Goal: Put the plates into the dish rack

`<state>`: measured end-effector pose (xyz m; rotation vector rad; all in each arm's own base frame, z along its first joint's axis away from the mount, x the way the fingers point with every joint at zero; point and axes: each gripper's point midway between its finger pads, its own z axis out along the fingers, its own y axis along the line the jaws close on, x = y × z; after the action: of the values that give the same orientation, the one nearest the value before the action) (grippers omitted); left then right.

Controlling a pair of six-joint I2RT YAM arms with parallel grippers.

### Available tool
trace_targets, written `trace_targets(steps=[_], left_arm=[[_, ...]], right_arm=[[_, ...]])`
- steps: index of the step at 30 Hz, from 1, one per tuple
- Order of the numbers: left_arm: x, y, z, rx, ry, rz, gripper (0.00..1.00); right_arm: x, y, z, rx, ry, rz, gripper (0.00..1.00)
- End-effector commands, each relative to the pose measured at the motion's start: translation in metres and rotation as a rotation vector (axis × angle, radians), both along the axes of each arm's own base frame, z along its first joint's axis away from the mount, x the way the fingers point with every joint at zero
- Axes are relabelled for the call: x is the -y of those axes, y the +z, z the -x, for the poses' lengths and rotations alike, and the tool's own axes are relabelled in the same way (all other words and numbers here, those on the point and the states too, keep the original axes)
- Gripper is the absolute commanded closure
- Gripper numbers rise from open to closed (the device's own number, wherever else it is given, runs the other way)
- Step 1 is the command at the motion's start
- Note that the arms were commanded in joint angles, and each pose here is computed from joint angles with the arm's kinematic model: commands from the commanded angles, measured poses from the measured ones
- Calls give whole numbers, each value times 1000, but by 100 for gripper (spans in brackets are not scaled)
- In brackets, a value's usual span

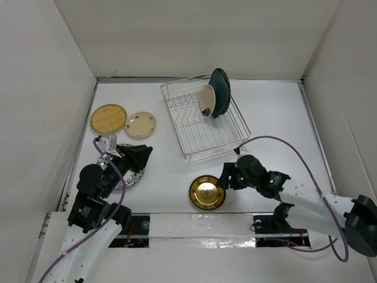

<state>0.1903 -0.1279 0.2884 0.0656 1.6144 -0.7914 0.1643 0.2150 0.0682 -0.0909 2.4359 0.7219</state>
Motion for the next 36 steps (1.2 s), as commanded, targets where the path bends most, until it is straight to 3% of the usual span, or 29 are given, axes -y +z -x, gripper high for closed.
trace_targets(steps=[1,12,16,18,22,23,24,30,36], left_arm=[[0,9,1,43,-4,21,72],[0,9,1,43,-4,18,72],[0,9,1,45,-1,18,72],[0,9,0,41,-1,17,72],[0,8,0,39,-3,14,72],[0,9,0,41,-1,15,72],[0,8,0,39,0,16,72],[0,9,0,42,0,17,72],[-1,10,0,45,3,19,72]], right_arm=[[-21,0,1,-32,44,-81,35],[-16,-43,-6,-105,26,16,51],[-17,-51,-3,-123,39,23,65],[-16,-53,-3,-122,49,36,67],[-16,-56,4,-133,83,50,88],[-17,-55,5,-138,92,48,100],[-17,-53,6,-131,110,47,100],[-51,0,26,-6,330,-9,100],[-84,96,10,222,402,-136,100]])
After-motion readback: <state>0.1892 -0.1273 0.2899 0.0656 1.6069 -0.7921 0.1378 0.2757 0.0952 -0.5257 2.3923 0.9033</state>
